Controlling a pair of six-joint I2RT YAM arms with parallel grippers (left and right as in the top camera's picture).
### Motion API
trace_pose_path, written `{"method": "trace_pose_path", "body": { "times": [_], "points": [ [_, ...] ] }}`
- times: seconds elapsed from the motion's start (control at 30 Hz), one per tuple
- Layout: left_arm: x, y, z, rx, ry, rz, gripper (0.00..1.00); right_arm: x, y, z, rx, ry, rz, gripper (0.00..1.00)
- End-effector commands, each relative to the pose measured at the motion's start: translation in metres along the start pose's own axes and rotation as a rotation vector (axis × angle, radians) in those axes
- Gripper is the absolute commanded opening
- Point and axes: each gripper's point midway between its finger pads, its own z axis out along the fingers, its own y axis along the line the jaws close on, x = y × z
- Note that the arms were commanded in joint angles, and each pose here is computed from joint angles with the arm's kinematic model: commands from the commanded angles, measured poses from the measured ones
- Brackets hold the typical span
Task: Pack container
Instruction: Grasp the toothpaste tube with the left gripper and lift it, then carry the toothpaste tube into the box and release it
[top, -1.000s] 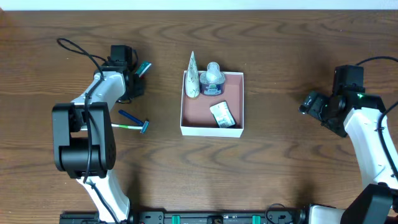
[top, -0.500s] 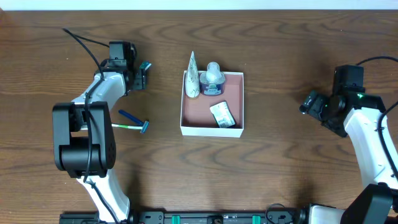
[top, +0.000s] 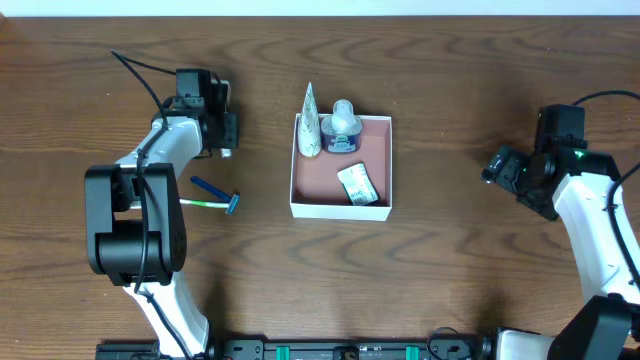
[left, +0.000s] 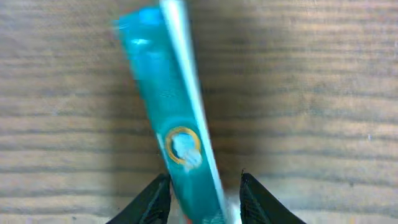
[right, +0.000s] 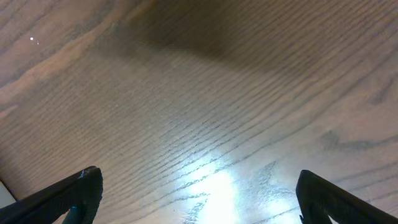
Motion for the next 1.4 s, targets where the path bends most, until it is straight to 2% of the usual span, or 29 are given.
{"method": "trace_pose_path", "body": {
  "times": [0.0, 0.33, 0.43, 0.53, 0.83, 0.93, 1.1, 1.23, 1.37],
  "points": [
    [0.017, -0.004, 0.009, 0.026, 0.053, -0.009, 0.38, -0.005, -0.001, -0.002, 0.002, -0.011, -0.005, 0.99],
    [0.027, -0.005, 0.011, 0.026, 0.075, -0.063, 0.37, -0.005, -0.001, -0.002, 0.002, -0.011, -0.005, 0.99],
    [0.027, -0.005, 0.011, 0.024, 0.075, -0.095, 0.29, -0.005, -0.001, -0.002, 0.001, -0.011, -0.005, 0.99],
    [0.027, -0.005, 0.011, 0.025, 0.076, -0.101, 0.08, -0.005, -0.001, -0.002, 0.002, -0.011, -0.005, 0.99],
    [0.024, -0.006, 0.002, 0.024, 0.076, -0.102, 0.06, -0.005, -0.001, -0.002, 0.001, -0.011, -0.005, 0.99],
    [0.013, -0.006, -0.02, 0.025, 0.044, -0.099, 0.06, -0.005, -0.001, -0.002, 0.001, -0.011, -0.005, 0.99],
    [-0.022, -0.014, -0.093, 0.045, -0.109, -0.084, 0.06, -0.005, -0.001, -0.002, 0.002, -0.011, -0.005, 0.99],
    [-0.044, -0.043, -0.174, 0.158, -0.277, -0.038, 0.06, -0.005, -0.001, -0.002, 0.002, -0.011, -0.005, 0.99],
    [-0.045, -0.083, -0.248, 0.263, -0.418, 0.091, 0.06, -0.005, -0.001, -0.002, 0.001, -0.011, -0.005, 0.99]
  ]
}}
